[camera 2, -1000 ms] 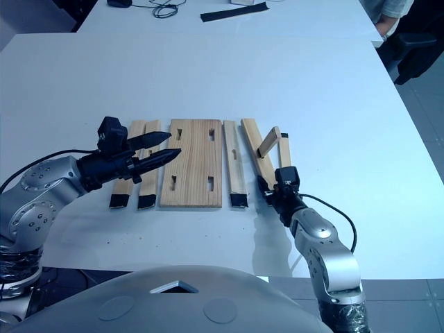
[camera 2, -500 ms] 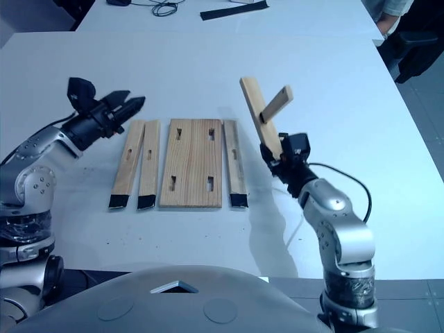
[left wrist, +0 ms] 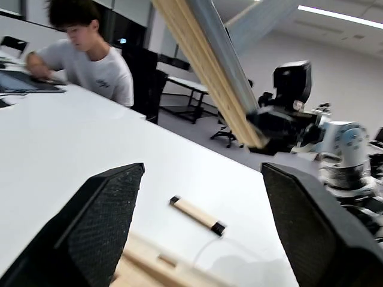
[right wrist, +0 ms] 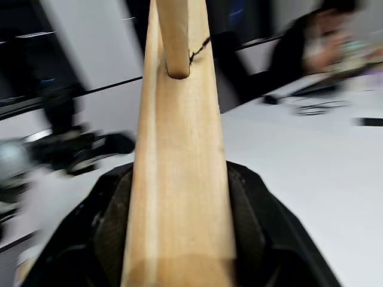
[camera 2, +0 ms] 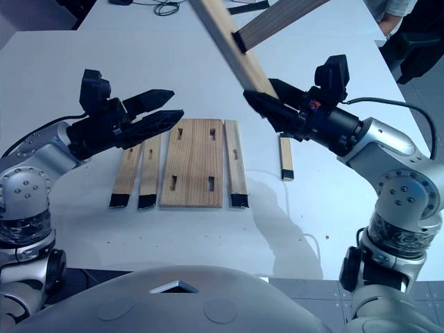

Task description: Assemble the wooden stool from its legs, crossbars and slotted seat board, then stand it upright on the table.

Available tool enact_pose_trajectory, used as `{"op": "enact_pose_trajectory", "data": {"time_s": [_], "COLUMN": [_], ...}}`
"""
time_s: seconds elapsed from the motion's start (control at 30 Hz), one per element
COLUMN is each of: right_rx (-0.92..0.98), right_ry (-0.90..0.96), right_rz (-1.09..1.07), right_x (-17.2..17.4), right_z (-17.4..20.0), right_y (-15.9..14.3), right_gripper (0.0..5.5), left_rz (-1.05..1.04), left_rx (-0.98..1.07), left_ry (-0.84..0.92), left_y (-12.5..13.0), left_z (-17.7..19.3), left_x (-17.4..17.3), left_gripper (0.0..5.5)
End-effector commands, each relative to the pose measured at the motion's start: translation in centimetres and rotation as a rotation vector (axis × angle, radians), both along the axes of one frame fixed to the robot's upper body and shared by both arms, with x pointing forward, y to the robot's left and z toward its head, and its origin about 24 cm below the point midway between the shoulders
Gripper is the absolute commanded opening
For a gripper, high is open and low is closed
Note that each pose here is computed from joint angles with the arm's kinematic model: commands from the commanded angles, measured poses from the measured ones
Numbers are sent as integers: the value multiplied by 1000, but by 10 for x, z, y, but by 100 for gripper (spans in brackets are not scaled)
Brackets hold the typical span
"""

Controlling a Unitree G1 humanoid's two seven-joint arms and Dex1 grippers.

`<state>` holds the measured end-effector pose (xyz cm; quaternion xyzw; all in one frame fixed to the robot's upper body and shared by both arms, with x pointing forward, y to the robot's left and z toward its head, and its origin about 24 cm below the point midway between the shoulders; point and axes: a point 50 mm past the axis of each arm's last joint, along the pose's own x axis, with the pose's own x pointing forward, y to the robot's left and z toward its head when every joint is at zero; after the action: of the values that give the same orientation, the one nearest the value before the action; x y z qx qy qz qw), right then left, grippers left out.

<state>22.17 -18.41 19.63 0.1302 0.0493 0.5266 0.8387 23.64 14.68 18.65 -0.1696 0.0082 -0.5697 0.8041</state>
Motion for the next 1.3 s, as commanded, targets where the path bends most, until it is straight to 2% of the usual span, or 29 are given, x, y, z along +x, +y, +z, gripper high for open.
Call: {"op": "enact_pose_trajectory", "data": {"time_s": [0.03, 0.37, 1.03, 1.3], "right_rx": [69, 74, -25, -47], "right_ry": [20, 25, 31, 32], "right_rz": [175, 337, 393, 404], "right_x": [-6, -9, -8, -8], "right_z": [12, 15, -1, -2], "right_y": [-1, 14, 15, 13], "right_gripper": [205, 205, 205, 205], "left_rz": [-47, -229, -303, -359], "left_rx": [-48, -140, -184, -224], "left_ry": [-7, 25, 34, 23], "left_y": [-9, -26, -29, -25], "left_z": [12, 19, 29, 32], "left_x": [5, -6, -10, -17], "left_gripper": [357, 357, 357, 231]}}
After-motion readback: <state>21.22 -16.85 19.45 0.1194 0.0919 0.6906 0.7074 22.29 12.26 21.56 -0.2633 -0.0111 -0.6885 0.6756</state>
